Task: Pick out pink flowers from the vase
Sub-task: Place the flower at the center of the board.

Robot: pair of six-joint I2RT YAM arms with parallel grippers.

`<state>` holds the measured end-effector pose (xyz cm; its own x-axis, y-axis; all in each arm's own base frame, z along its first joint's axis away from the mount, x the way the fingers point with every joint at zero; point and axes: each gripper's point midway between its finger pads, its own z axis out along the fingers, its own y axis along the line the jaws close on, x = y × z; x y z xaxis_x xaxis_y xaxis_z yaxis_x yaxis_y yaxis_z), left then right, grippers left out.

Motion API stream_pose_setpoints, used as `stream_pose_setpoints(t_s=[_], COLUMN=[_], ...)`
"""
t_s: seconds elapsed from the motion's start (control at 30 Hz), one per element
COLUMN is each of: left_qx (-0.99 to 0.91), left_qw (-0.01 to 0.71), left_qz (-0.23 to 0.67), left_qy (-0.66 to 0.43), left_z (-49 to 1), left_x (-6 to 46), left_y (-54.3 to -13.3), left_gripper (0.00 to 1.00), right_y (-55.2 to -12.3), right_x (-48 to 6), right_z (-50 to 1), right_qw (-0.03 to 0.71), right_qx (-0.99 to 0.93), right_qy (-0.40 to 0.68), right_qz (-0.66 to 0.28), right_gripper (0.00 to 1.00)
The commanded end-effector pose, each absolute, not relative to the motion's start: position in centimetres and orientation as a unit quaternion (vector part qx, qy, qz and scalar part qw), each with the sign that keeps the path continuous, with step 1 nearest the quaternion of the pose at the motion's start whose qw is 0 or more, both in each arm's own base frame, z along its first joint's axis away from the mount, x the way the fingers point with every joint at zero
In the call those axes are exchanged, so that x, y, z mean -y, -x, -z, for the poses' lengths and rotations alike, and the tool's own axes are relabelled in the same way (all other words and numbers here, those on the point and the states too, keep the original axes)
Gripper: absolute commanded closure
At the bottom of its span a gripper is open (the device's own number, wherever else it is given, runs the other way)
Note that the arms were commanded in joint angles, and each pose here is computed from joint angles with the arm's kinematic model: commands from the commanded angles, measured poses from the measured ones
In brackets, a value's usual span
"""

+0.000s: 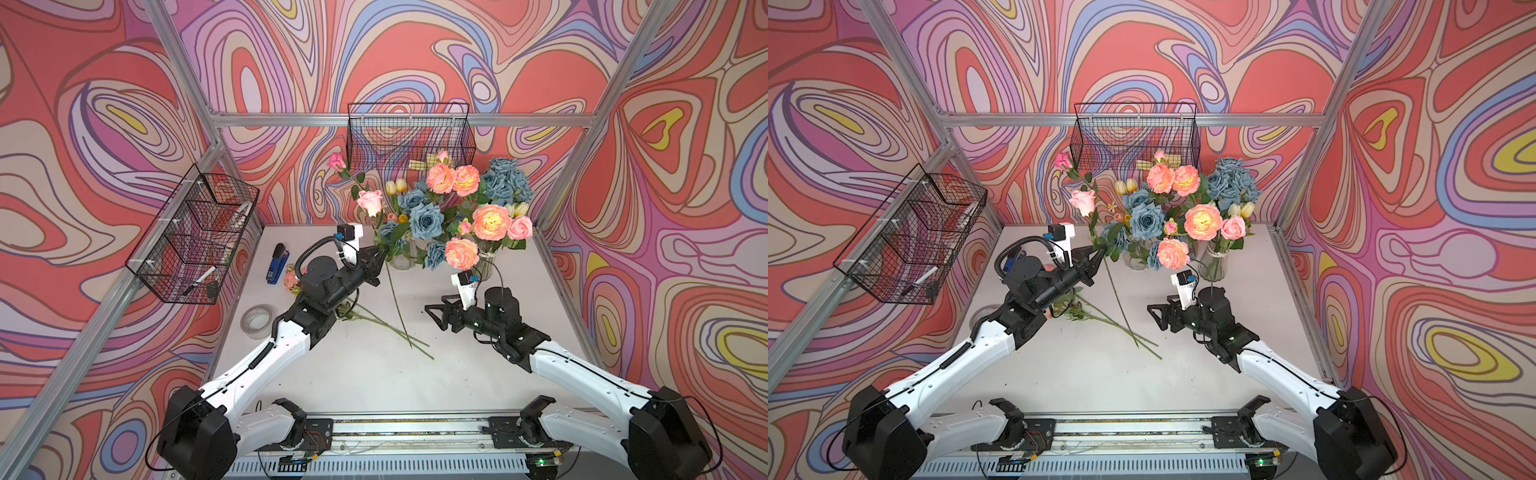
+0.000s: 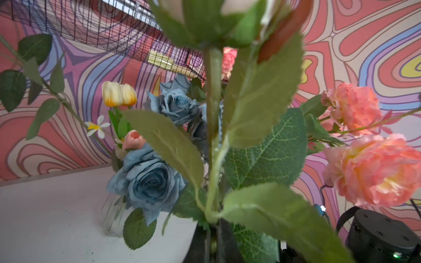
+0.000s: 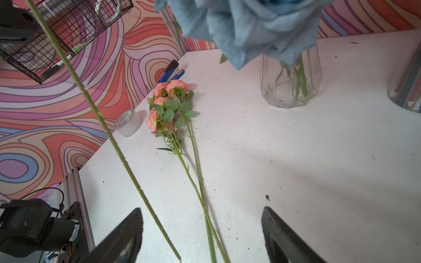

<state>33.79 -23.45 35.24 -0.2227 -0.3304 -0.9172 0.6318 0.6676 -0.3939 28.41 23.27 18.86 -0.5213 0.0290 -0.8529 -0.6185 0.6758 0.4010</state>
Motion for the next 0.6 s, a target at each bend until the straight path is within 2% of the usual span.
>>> stream_pose_setpoints(t_s=[0.0, 0.17, 0.37, 0.57], left_qx=[-0.661, -0.661, -0.667, -0.668], left_qw=[0.646, 0.656, 0.655, 0.651], left_qz=[0.372, 0.357, 0.349, 0.355], left_qy=[-0.09, -0.078, -0.067, -0.061], left_z=[-36.6, -36.7, -36.1, -35.8], left_x=[21.8, 20.6, 19.7, 19.7], left_y=[-33.6, -33.1, -33.0, -33.2], left_gripper=[1.0, 1.0, 1.0, 1.0], right_y=[-28.9, -28.4, -28.6, -28.5], right_x=[-25.0, -27.1, -25.2, -25.6], right_z=[-20.3, -20.5, -22.1, -20.4], right_qw=[0.472, 0.469, 0.514, 0.463], right_qx=[-0.768, -0.74, -0.721, -0.71], right_qy=[0.208, 0.207, 0.139, 0.057], right_qz=[-0.38, -0.435, -0.444, -0.528], right_gripper=[0.17, 0.17, 0.15, 0.15])
